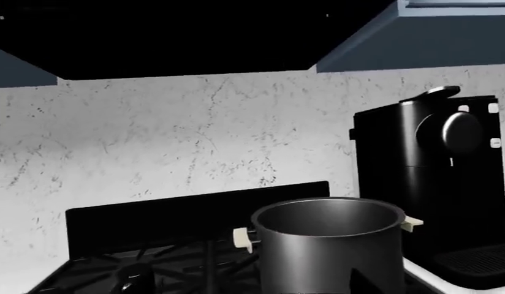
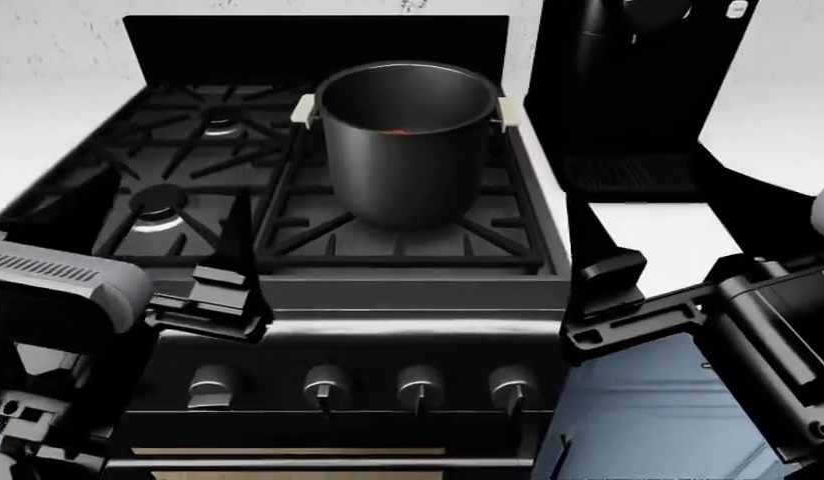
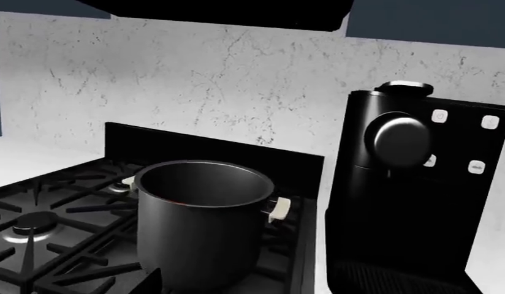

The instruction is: Frozen meat rests on a plate on the counter. Retrieve the meat and place it in a pot on a burner. Then turn the burner on.

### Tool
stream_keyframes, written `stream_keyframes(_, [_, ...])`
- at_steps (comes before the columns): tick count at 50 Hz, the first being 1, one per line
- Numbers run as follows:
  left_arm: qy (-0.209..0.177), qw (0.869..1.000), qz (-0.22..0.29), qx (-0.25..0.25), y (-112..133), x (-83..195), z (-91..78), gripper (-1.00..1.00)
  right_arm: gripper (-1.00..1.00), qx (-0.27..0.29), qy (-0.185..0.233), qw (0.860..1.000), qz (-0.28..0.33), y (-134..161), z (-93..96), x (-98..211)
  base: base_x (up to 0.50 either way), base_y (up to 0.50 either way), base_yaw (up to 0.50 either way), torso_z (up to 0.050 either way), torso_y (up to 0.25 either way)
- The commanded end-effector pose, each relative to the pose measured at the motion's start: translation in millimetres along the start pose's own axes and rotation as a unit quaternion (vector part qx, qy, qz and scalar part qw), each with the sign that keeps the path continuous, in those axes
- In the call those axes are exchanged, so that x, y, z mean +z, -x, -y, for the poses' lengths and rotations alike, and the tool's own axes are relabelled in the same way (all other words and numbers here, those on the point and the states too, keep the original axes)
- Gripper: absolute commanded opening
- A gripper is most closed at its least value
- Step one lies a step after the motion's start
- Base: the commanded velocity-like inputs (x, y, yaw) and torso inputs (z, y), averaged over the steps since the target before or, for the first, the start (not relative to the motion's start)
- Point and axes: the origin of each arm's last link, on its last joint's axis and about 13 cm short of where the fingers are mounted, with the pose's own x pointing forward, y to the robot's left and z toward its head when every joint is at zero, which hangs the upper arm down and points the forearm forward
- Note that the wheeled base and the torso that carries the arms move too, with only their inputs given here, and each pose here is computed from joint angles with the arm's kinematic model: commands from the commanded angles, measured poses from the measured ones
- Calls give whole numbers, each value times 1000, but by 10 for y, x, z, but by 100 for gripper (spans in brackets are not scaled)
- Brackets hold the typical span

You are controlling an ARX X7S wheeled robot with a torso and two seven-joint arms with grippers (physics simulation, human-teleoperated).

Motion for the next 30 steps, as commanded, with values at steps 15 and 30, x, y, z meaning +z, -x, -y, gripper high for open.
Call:
stream_keyframes(15, [-63,996,62,22,180,-49,-41,100,100,-27,8,999,23,231,-34,-111,0,0,0,-50,0])
stream_keyframes(30, [-41,998,46,26,296,-199,-33,100,100,-29,17,999,36,336,-96,-336,0,0,0,-50,0])
